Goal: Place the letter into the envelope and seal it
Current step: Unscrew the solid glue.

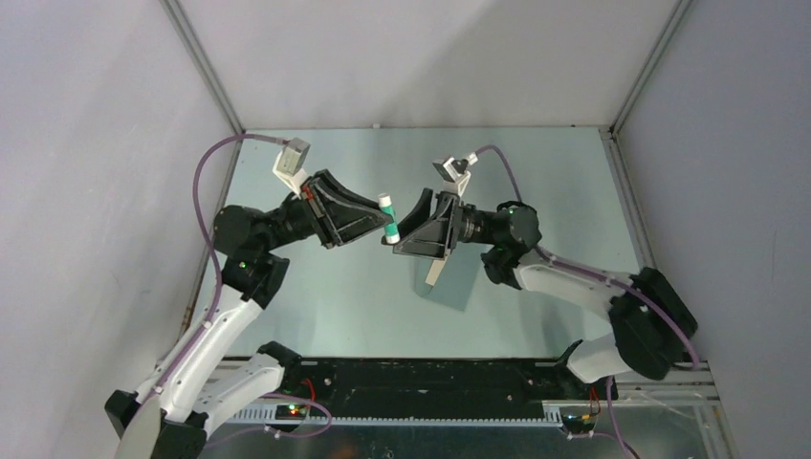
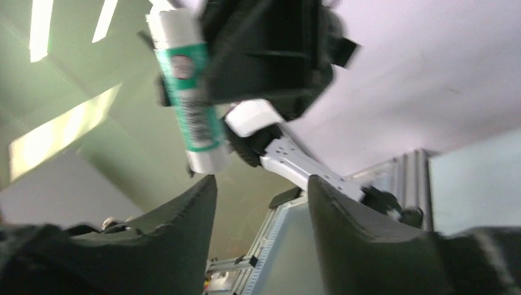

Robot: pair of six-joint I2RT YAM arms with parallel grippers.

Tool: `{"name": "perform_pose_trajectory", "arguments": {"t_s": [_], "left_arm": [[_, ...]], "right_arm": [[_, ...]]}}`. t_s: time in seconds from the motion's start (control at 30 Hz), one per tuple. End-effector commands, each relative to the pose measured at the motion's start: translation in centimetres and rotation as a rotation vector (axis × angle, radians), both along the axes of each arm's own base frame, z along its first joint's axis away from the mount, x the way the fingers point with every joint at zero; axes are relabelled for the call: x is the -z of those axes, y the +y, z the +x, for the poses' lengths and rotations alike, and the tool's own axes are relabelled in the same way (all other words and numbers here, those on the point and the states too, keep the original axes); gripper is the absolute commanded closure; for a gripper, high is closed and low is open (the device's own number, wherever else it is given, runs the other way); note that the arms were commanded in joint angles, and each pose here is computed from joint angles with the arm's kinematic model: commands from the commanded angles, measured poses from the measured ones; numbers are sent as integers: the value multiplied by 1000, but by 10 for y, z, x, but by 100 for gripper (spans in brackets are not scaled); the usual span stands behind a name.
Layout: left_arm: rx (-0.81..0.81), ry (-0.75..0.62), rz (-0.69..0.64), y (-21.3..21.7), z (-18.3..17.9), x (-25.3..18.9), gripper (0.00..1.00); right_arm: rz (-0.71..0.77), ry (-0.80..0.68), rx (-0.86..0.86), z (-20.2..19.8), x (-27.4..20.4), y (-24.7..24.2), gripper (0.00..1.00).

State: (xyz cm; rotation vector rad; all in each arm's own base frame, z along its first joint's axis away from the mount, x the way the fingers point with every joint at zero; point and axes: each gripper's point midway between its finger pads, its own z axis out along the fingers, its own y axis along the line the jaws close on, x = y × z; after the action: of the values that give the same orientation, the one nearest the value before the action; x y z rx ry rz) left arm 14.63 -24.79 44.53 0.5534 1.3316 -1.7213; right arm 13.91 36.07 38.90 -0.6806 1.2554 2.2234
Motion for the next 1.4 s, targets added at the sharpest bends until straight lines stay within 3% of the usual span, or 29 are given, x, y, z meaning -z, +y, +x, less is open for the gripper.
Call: {"name": "perform_pose_trajectory", "arguments": {"t_s": [0.0, 0.2, 0.4, 0.87, 1.0, 1.2, 1.37], "left_arm": [[-5, -84, -25, 7, -15, -20, 100], [-62, -69, -14, 8, -4, -17, 100], [-86, -50, -1, 7, 4, -12, 100], [-101, -51, 15, 8, 5, -11, 100], [-104, -52, 14, 9, 5, -11, 100], [-104, -51, 15, 9, 5, -10, 100], [-106, -51, 14, 9, 5, -10, 100]], "right_arm": [[-189, 12, 237, 23, 30, -1, 35], [-367, -108, 645, 40, 34, -26, 27], [-490, -335, 873, 25, 15, -31, 26], [-542, -483, 891, 18, -4, 1, 28], [-523, -481, 890, 18, -9, 3, 33], [-511, -469, 876, 15, -11, 5, 49], [-476, -426, 868, 13, -18, 6, 46]]}}
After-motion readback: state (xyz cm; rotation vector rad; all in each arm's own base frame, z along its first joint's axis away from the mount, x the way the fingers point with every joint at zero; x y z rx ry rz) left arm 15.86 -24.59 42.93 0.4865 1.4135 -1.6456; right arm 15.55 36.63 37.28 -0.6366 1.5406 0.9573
